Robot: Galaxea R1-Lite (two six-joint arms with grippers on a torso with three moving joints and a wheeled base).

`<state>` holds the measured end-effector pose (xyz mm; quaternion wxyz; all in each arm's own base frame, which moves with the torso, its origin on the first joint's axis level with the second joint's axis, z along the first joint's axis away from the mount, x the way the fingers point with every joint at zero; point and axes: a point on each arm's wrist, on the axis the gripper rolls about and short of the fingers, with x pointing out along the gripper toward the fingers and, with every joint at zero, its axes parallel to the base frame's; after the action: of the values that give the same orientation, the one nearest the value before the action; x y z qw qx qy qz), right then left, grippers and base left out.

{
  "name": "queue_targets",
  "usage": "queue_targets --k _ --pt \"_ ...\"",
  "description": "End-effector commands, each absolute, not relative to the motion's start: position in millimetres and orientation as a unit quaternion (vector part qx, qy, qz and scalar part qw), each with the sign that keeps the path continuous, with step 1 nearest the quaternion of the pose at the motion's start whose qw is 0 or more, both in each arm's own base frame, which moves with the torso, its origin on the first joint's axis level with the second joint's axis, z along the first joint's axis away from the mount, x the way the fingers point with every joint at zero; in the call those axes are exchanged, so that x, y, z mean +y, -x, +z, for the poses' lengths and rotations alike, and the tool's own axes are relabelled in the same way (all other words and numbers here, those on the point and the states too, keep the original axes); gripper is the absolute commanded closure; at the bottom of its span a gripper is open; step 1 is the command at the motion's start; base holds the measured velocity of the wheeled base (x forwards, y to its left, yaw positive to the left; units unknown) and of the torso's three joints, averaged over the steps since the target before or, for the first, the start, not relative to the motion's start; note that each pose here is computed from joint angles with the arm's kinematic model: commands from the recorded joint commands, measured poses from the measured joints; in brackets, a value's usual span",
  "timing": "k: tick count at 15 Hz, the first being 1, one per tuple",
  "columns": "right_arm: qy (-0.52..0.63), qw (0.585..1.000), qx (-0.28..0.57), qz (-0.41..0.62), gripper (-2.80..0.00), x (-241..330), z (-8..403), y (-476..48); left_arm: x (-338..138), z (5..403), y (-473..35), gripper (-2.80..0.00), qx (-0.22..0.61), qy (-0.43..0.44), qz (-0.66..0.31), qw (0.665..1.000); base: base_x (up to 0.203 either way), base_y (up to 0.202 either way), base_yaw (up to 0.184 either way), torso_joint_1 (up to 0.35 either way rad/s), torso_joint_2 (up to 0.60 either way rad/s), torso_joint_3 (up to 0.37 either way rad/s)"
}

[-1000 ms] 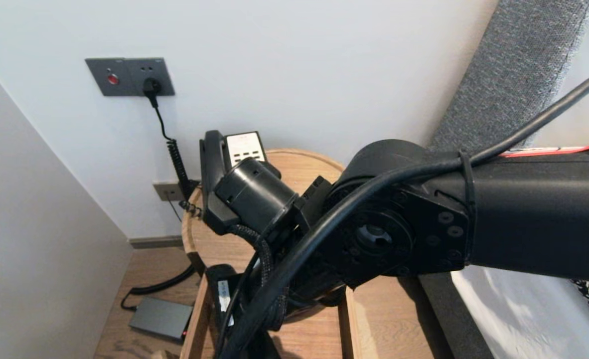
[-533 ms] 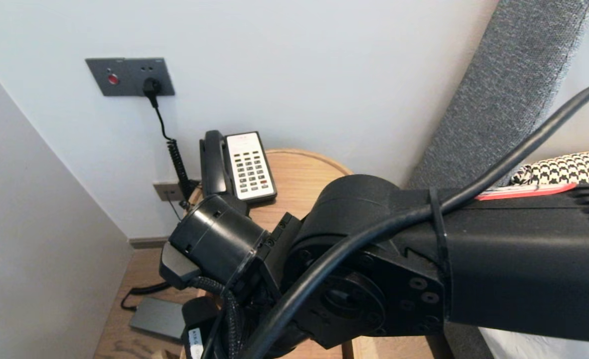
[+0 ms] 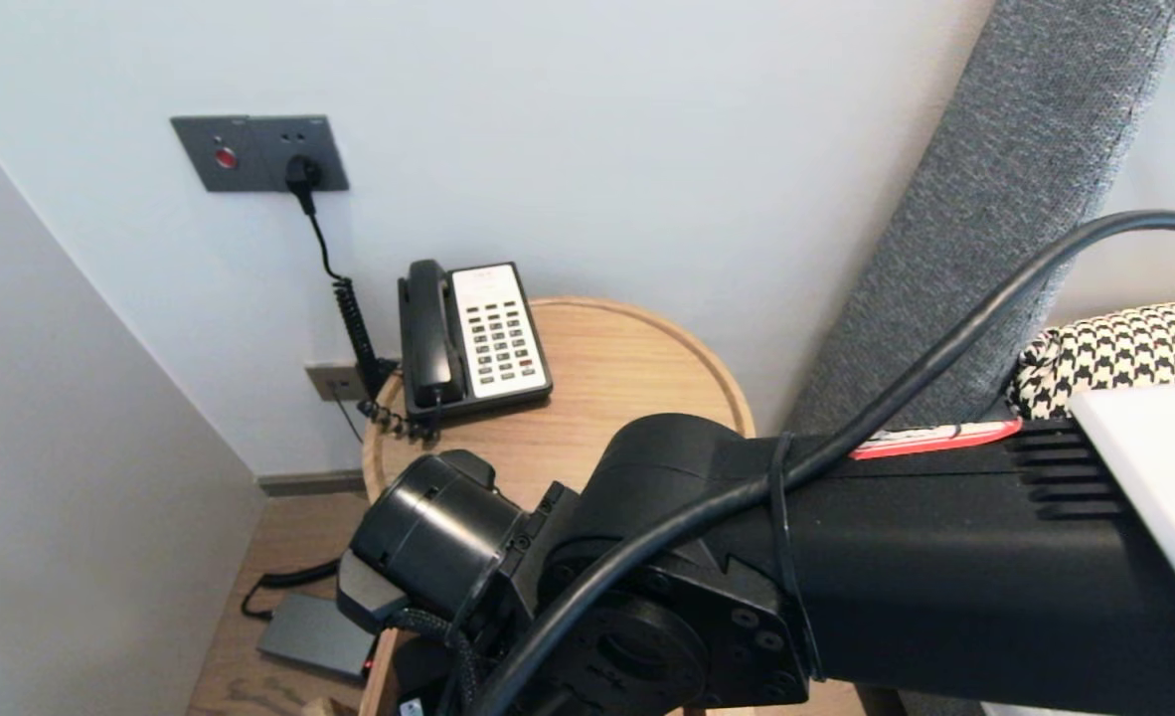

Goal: Put the remote controls on the table in the drawer one by one

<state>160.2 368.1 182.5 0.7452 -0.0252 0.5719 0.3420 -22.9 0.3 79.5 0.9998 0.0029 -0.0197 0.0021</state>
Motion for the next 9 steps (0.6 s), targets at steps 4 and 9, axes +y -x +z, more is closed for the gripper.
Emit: queue_targets --k 4,9 --pt "0.043 0.743 0.579 0.334 0.0 371.4 167.9 -166.2 0.3 77.0 22.3 0.0 -0.016 -0.003 0.002 1.0 0.0 0.0 0.0 0.0 0.0 0.0" --pt "0.073 0.746 0.573 0.332 0.0 369.2 157.6 -175.7 0.3 77.0 22.3 0.0 -0.016 -0.003 0.002 1.0 0.0 0.0 0.0 0.0 0.0 0.0"
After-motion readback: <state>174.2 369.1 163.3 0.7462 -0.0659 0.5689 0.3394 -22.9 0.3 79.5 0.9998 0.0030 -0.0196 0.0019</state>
